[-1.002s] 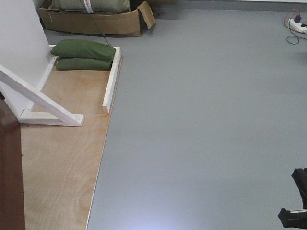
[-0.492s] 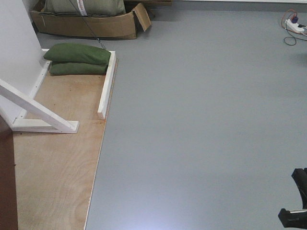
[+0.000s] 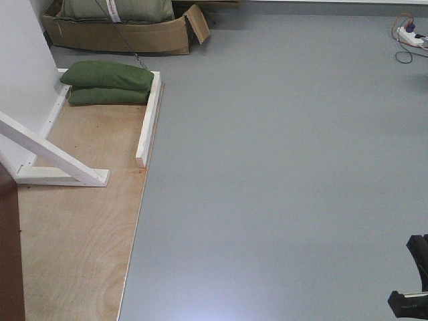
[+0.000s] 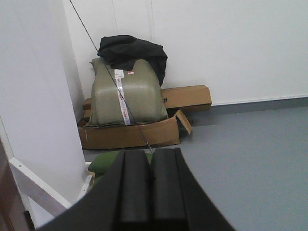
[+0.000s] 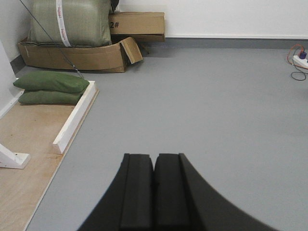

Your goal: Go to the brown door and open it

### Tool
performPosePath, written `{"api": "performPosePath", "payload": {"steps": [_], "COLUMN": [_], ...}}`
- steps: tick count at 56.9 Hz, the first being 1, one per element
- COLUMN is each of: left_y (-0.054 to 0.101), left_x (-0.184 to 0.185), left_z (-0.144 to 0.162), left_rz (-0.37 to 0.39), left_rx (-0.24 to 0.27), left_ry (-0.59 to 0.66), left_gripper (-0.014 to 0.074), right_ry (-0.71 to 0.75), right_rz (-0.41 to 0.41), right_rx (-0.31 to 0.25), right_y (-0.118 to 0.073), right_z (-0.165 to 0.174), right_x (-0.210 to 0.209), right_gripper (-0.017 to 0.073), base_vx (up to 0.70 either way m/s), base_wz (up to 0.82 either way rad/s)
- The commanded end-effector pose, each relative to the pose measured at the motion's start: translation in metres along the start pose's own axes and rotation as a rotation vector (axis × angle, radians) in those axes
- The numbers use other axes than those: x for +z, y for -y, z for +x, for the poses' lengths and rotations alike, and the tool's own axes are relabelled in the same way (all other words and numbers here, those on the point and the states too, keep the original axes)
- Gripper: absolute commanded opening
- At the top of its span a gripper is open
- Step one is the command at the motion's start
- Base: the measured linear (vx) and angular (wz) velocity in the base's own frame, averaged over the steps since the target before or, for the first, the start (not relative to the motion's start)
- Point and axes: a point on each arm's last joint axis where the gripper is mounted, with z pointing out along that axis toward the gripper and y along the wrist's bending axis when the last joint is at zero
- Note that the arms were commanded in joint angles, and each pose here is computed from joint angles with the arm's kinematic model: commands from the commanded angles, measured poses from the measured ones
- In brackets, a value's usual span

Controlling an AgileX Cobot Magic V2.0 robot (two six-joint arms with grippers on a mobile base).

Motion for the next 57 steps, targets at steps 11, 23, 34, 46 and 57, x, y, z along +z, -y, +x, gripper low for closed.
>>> {"api": "performPosePath", "payload": {"steps": [11, 23, 34, 46, 57], "left_y": [0.0, -0.003, -0.003, -0.006, -0.006], "left_x": [-0.006, -0.001, 0.006, -0.004, -0.027], "left_z": [-0.041, -0.101, -0.157, -0.214, -0.253], "left_rz": [0.009, 0.003, 0.004, -0.065, -0.209], "left_rx": [-0.096, -0.2, -0.199, 0.01, 0.354], "left_ry": [0.252, 0.308, 0.297, 0.415, 0.521], "left_gripper": [0.0052, 0.0052, 0.0052, 0.0052, 0.0052], "right_ry": [0.078, 0.078, 0.078, 0.078, 0.078], "right_rz": [0.003, 0.003, 0.003, 0.003, 0.003], "right_rx": [-0.01, -0.01, -0.01, -0.01, -0.01], "right_y": [0.0, 0.0, 0.0, 0.0, 0.0], "right_z": [-0.006, -0.006, -0.006, -0.006, -0.006], "right_x": [0.0, 0.0, 0.0, 0.0, 0.0], "right_gripper": [0.0, 0.0, 0.0, 0.0, 0.0], "base_vx": [0.0, 0.0, 0.0, 0.0, 0.0], "base_wz": [0.0, 0.0, 0.0, 0.0, 0.0]}}
